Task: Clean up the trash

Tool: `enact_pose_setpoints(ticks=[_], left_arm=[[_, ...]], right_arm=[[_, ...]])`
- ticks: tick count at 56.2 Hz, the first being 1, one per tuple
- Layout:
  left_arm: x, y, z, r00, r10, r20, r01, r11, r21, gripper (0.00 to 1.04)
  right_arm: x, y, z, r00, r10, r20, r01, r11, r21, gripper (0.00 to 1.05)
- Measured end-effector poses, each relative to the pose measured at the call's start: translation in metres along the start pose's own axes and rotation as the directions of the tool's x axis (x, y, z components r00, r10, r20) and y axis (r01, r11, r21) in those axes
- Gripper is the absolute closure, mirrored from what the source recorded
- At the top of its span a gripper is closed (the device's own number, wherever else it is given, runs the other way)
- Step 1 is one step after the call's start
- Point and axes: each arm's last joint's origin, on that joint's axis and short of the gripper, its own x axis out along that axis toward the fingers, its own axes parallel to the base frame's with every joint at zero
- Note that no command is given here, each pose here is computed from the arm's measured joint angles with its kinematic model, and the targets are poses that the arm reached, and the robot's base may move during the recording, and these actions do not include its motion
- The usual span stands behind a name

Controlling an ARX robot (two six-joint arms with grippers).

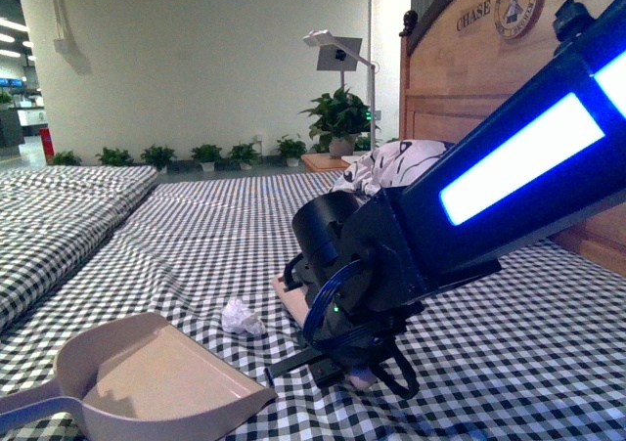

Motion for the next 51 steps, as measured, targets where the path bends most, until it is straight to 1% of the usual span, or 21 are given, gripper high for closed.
enact_pose_setpoints(ticks=[4, 7, 9, 11, 16, 17, 18, 19, 22, 24, 26, 33, 37, 43, 47, 51], left_arm=[[0.0, 0.0, 0.0, 1.0, 0.0, 0.0, 0.0, 1.0, 0.0, 0.77], [0.0, 0.0, 0.0, 1.0, 0.0, 0.0, 0.0, 1.0, 0.0, 0.77], [0.0, 0.0, 0.0, 1.0, 0.0, 0.0, 0.0, 1.0, 0.0, 0.77], [0.0, 0.0, 0.0, 1.0, 0.0, -0.001, 0.0, 1.0, 0.0, 0.77], [0.0, 0.0, -0.001, 1.0, 0.005, -0.006, -0.005, 1.0, 0.003, 0.77], [-0.001, 0.001, -0.001, 1.0, 0.005, -0.006, -0.005, 1.0, 0.002, 0.77], [-0.001, 0.001, -0.001, 1.0, 0.006, -0.007, -0.006, 1.0, 0.002, 0.77], [-0.001, 0.001, -0.001, 1.0, 0.006, -0.007, -0.006, 1.0, 0.002, 0.77], [0.0, 0.001, -0.001, 1.0, 0.005, -0.007, -0.005, 1.0, 0.003, 0.77], [0.0, 0.001, -0.001, 1.0, 0.005, -0.007, -0.005, 1.0, 0.003, 0.77], [0.0, 0.0, -0.001, 1.0, 0.005, -0.006, -0.005, 1.0, 0.003, 0.77], [0.0, 0.0, -0.001, 1.0, 0.004, -0.005, -0.004, 1.0, 0.003, 0.77], [0.0, 0.0, -0.001, 1.0, 0.004, -0.005, -0.004, 1.0, 0.003, 0.77], [0.0, 0.0, -0.001, 1.0, 0.004, -0.006, -0.004, 1.0, 0.003, 0.77], [0.0, 0.0, -0.001, 1.0, 0.004, -0.005, -0.004, 1.0, 0.003, 0.77], [0.0, 0.001, 0.0, 1.0, 0.01, -0.002, -0.01, 1.0, 0.003, 0.77]], right_arm=[[0.0, 0.005, 0.0, 0.999, 0.043, 0.002, -0.043, 0.999, -0.004, 0.85], [-0.001, 0.01, 0.0, 0.995, 0.1, 0.005, -0.1, 0.995, -0.008, 0.85], [-0.004, 0.014, -0.001, 0.983, 0.181, 0.015, -0.181, 0.983, -0.013, 0.85], [-0.008, 0.017, -0.003, 0.961, 0.274, 0.028, -0.273, 0.962, -0.019, 0.85], [-0.02, 0.017, -0.006, 0.926, 0.375, 0.037, -0.374, 0.927, -0.026, 0.85], [-0.026, 0.015, -0.005, 0.899, 0.437, 0.042, -0.436, 0.9, -0.026, 0.85], [-0.028, 0.014, -0.005, 0.887, 0.461, 0.044, -0.46, 0.888, -0.028, 0.85], [-0.034, 0.012, -0.005, 0.862, 0.504, 0.049, -0.503, 0.864, -0.03, 0.85], [-0.053, 0.004, -0.002, 0.816, 0.575, 0.066, -0.572, 0.818, -0.054, 0.85], [-0.062, -0.003, 0.002, 0.823, 0.564, 0.075, -0.559, 0.826, -0.076, 0.85], [-0.068, -0.011, 0.006, 0.842, 0.533, 0.089, -0.526, 0.846, -0.088, 0.85], [-0.074, -0.038, 0.005, 0.871, 0.474, 0.127, -0.47, 0.88, -0.067, 0.85], [-0.074, -0.053, -0.001, 0.892, 0.431, 0.138, -0.43, 0.902, -0.043, 0.85], [-0.073, -0.078, -0.014, 0.932, 0.328, 0.153, -0.332, 0.943, 0.002, 0.85], [-0.076, -0.094, -0.022, 0.947, 0.272, 0.17, -0.282, 0.959, 0.034, 0.85], [-0.084, -0.11, -0.029, 0.952, 0.232, 0.197, -0.251, 0.965, 0.077, 0.85]])
